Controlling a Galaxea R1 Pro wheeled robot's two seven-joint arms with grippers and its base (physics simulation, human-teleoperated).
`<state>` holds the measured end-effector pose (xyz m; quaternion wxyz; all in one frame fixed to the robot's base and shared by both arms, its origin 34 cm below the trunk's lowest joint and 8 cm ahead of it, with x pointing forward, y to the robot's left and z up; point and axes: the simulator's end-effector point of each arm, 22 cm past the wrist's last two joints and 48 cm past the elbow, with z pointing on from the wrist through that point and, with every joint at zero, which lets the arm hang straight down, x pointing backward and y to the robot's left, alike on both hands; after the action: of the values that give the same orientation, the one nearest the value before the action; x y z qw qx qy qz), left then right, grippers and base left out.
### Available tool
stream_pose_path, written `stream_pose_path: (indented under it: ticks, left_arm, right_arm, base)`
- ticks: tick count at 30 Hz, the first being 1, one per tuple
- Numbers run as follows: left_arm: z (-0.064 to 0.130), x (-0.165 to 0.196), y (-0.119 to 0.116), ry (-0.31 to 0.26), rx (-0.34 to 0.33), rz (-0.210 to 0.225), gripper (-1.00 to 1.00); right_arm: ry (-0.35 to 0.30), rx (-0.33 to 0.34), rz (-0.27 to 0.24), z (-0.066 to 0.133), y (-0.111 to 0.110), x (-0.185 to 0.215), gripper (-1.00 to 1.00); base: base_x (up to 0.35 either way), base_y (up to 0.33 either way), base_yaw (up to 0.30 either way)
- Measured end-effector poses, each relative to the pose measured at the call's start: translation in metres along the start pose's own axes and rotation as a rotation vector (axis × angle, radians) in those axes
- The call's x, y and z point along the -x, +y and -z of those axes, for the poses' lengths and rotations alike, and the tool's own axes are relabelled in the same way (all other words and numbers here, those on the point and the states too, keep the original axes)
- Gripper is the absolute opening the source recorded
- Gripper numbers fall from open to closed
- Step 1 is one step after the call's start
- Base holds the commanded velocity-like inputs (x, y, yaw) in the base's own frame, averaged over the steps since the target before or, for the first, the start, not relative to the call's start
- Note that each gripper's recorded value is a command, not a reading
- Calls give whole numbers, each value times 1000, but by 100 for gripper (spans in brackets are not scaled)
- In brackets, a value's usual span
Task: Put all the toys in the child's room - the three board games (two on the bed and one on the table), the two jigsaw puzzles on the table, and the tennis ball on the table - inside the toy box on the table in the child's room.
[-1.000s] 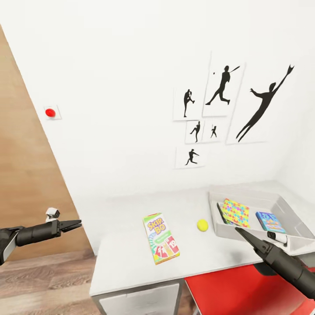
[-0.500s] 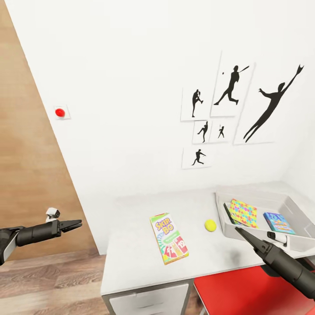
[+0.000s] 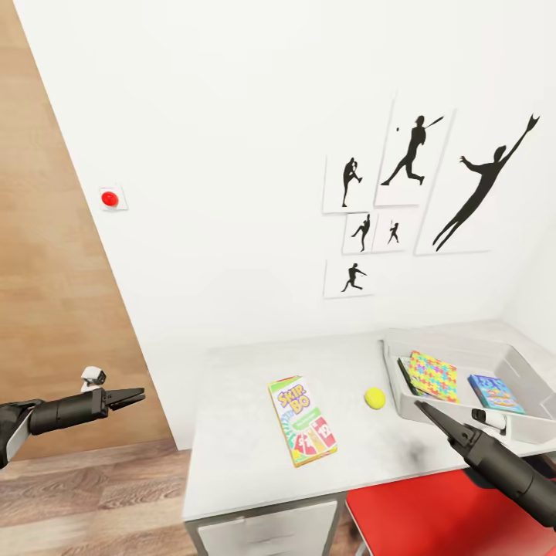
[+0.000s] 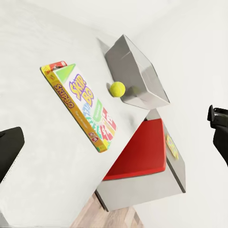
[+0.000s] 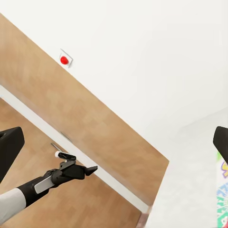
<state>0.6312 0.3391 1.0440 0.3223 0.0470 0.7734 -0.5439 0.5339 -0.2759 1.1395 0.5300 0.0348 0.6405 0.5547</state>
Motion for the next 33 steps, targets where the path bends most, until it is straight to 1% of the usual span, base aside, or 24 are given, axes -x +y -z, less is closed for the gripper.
stream_pose_path:
  ticks: [7,23,33]
  left_arm:
    - [-1,-1,1,3,0,3,100]
    - [-4,-7,11,12,6,23,100]
    - [-5,-9,14,14,8,28,100]
  right_arm:
    - [1,-2,-2,0,-1,-1,100]
    - [11,-20,-19,-1,-11,-6,100]
    - [12,-20,-21,0,-12,-7,100]
  base:
    - [0,212,16]
    - [17,189,66]
    - [30,36,18]
